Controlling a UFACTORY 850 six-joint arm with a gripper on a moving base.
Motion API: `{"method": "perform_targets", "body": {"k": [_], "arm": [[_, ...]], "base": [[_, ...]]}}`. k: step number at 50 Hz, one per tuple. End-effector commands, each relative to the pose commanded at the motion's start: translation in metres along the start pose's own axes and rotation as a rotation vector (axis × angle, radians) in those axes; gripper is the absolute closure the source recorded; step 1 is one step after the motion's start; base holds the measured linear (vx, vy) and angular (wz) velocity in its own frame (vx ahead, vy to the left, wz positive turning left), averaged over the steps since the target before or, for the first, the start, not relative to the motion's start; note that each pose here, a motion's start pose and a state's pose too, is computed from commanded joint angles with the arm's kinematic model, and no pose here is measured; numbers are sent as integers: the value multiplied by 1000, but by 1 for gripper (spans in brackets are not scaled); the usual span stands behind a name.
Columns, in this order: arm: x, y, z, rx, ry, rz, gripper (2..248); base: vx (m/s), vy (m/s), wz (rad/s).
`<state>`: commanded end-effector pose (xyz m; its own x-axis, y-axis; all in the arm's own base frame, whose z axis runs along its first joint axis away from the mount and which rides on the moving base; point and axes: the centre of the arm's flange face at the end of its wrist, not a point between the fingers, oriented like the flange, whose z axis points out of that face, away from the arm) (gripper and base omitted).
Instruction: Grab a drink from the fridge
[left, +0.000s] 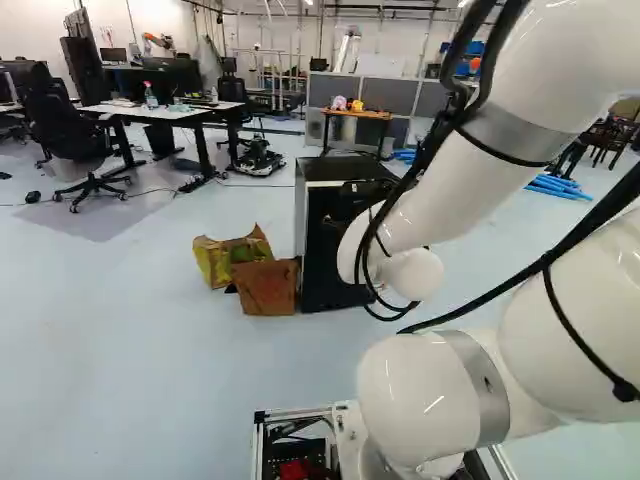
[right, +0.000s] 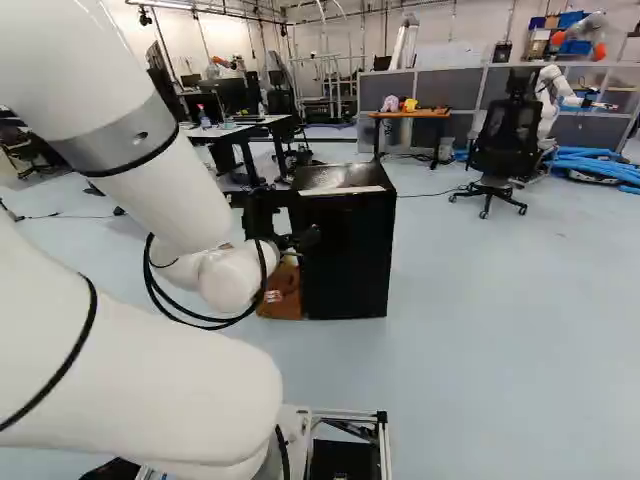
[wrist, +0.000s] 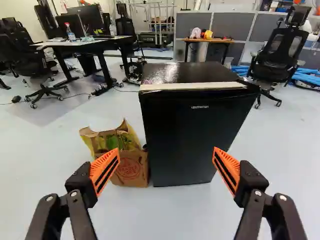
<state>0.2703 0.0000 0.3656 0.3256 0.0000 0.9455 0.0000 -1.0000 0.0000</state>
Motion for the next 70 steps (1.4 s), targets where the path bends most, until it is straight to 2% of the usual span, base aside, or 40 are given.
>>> {"method": "perform_targets", "body": {"k": [36, 70], "arm": [[0, 0, 0, 0, 0, 0, 3], [0, 0, 0, 0, 0, 0, 3]], "base": [[91, 20, 95], [69, 2, 9]]}}
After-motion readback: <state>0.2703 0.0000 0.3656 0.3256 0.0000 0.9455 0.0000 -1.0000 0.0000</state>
